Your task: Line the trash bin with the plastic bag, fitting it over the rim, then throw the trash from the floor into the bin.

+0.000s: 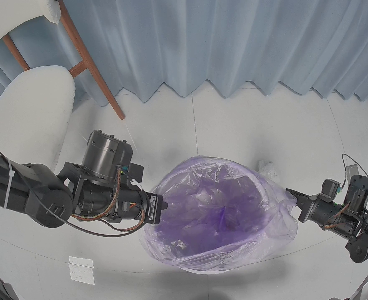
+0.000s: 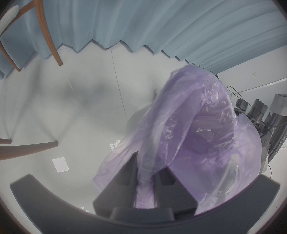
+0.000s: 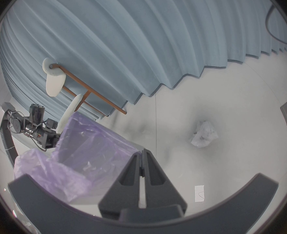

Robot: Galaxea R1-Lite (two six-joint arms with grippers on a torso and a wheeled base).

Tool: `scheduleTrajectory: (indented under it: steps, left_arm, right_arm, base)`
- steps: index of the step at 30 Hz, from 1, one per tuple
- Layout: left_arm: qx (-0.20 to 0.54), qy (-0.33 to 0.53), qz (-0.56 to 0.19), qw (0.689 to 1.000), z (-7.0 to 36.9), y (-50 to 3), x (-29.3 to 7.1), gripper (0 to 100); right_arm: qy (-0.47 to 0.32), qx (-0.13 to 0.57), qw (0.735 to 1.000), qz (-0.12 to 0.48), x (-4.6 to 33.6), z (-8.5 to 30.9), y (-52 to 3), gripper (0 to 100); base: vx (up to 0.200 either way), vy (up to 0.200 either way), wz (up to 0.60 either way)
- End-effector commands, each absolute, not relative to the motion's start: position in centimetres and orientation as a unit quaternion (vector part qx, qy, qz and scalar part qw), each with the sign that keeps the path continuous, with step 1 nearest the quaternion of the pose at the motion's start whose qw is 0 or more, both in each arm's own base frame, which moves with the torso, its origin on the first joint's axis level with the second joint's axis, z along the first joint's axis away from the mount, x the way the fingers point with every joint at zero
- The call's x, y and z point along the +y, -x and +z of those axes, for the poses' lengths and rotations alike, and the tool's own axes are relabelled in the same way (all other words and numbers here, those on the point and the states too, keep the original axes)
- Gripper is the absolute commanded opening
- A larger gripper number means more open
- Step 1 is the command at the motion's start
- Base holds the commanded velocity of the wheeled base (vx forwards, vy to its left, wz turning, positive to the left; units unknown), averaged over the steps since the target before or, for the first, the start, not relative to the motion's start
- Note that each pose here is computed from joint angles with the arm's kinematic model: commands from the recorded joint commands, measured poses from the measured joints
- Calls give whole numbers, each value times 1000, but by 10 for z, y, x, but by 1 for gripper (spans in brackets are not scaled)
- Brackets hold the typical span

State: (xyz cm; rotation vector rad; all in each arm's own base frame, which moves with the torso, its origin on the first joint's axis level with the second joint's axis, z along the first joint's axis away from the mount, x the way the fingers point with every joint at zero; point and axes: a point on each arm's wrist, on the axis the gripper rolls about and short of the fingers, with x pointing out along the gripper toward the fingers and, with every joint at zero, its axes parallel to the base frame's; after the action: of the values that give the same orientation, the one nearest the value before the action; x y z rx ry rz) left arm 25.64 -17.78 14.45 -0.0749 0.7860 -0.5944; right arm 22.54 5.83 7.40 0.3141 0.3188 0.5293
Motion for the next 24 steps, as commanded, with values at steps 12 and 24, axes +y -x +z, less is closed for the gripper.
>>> scheduleTrajectory:
  steps: [12,24]
  left_arm:
    - [348,45,-296,889,156,-248,-174,0]
    - [342,93,-253,900,166,-239,-145,0]
  right_arm:
    - [-185,82,950,238,52,104,-236,0]
    - [-277,53,945,164,42,124,-199,100]
  base:
    - [0,0,0]
    - [0,0,0]
